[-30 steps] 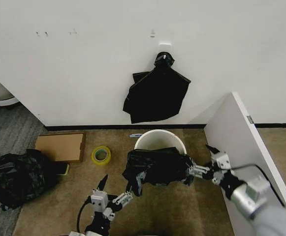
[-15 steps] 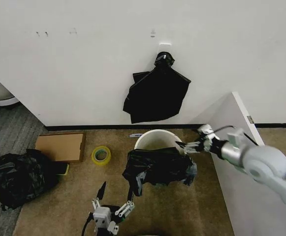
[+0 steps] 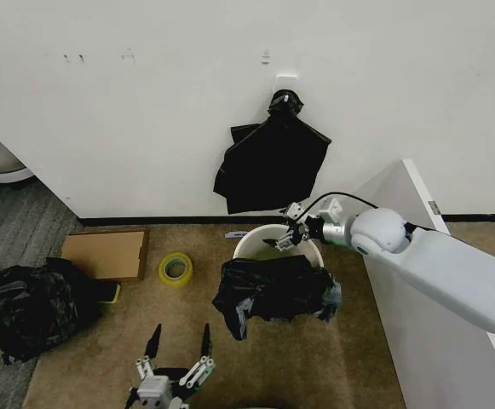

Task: Place the garbage bag over the trash bin.

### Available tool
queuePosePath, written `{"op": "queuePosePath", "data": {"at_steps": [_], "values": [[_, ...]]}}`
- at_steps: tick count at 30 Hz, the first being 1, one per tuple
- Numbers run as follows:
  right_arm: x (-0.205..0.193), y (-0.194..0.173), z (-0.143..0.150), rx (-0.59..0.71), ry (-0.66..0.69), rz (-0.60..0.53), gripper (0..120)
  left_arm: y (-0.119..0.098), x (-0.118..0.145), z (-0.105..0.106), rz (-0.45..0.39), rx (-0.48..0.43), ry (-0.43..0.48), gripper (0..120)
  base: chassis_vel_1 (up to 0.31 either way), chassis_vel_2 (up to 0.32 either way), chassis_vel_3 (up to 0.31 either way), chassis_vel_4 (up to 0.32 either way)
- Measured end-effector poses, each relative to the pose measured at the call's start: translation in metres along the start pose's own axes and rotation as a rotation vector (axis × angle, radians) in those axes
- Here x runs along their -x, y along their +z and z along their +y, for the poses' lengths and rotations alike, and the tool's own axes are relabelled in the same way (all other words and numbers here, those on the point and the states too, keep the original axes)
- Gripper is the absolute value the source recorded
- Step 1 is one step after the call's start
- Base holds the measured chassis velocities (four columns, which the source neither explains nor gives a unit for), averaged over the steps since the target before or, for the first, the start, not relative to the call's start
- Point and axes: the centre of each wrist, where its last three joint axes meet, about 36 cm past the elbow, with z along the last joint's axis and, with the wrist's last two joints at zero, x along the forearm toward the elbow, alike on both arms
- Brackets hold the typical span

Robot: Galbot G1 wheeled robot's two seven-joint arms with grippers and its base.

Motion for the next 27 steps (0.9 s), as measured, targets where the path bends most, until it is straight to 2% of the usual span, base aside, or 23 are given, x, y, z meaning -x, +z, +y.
{"op": "queuePosePath", "data": {"at_steps": [12,17,19,22,26,27], "values": [[0.014,0.012,-0.035,0.031,-0.018,0.045,97,0.000,-0.006,0.001,0.008,-0.002,0.001,100,0.000,0.000,0.000,0.000],[0.015,0.017,-0.040,0.032,-0.031,0.066,78,0.000,-0.005,0.007,0.020,0.005,0.002,100,0.000,0.000,0.000,0.000],[0.016,0.018,-0.040,0.031,-0.032,0.070,74,0.000,-0.004,0.009,0.025,0.007,0.002,100,0.000,0.000,0.000,0.000],[0.024,0.022,-0.038,0.033,-0.038,0.077,61,0.002,0.001,0.029,0.040,0.047,0.005,100,0.000,0.000,0.000,0.000],[0.028,0.024,-0.040,0.029,-0.031,0.083,45,-0.008,0.015,0.047,0.007,0.074,-0.004,100,0.000,0.000,0.000,0.000],[0.028,0.024,-0.040,0.029,-0.031,0.083,45,-0.008,0.015,0.047,0.007,0.074,-0.004,100,0.000,0.000,0.000,0.000]]}}
